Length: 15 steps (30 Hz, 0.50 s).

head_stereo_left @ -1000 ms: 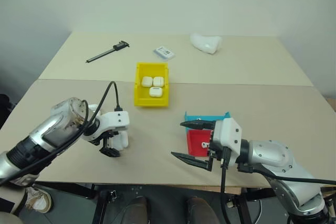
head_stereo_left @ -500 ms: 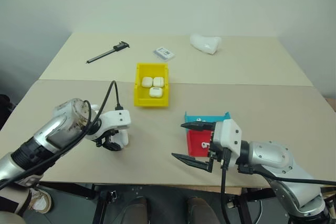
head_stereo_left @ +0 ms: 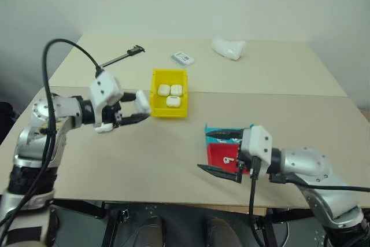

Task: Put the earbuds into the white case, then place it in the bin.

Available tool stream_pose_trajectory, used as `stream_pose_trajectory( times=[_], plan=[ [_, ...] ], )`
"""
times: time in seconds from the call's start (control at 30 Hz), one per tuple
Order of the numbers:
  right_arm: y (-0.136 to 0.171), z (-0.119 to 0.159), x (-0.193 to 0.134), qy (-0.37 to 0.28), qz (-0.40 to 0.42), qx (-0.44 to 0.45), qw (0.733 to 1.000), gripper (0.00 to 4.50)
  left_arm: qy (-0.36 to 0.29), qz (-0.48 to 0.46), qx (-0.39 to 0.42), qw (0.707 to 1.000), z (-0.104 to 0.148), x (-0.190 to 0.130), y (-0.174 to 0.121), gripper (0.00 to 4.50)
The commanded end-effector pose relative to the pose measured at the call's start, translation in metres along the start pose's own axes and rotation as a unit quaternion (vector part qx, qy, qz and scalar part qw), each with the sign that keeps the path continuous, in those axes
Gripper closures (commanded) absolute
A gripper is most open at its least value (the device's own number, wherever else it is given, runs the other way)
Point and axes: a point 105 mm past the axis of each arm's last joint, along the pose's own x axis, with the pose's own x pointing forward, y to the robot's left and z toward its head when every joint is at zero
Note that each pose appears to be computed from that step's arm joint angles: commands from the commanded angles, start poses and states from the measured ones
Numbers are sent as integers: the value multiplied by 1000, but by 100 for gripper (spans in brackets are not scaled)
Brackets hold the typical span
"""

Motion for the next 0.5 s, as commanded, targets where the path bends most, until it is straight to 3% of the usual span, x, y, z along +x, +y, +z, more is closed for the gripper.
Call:
stream_pose_trajectory(
  times=[0.03, 0.23, 0.4, 0.5],
  plan=[
    [-14, 16, -13, -6, -3, -41, 999, 0, -136, -17, -35, 990, 46, 8, 1, 172],
    [-31, 16, -35, 41, -1, -50, 998, 0, -294, -137, -66, 944, 76, 25, -52, 172],
    [-53, 7, -45, 116, -30, -60, 991, 0, -332, -241, -74, 909, 78, 24, -86, 172],
    [-68, 2, -48, 180, -52, -77, 979, 0, -325, -248, -79, 909, 66, 28, -95, 172]
  ],
)
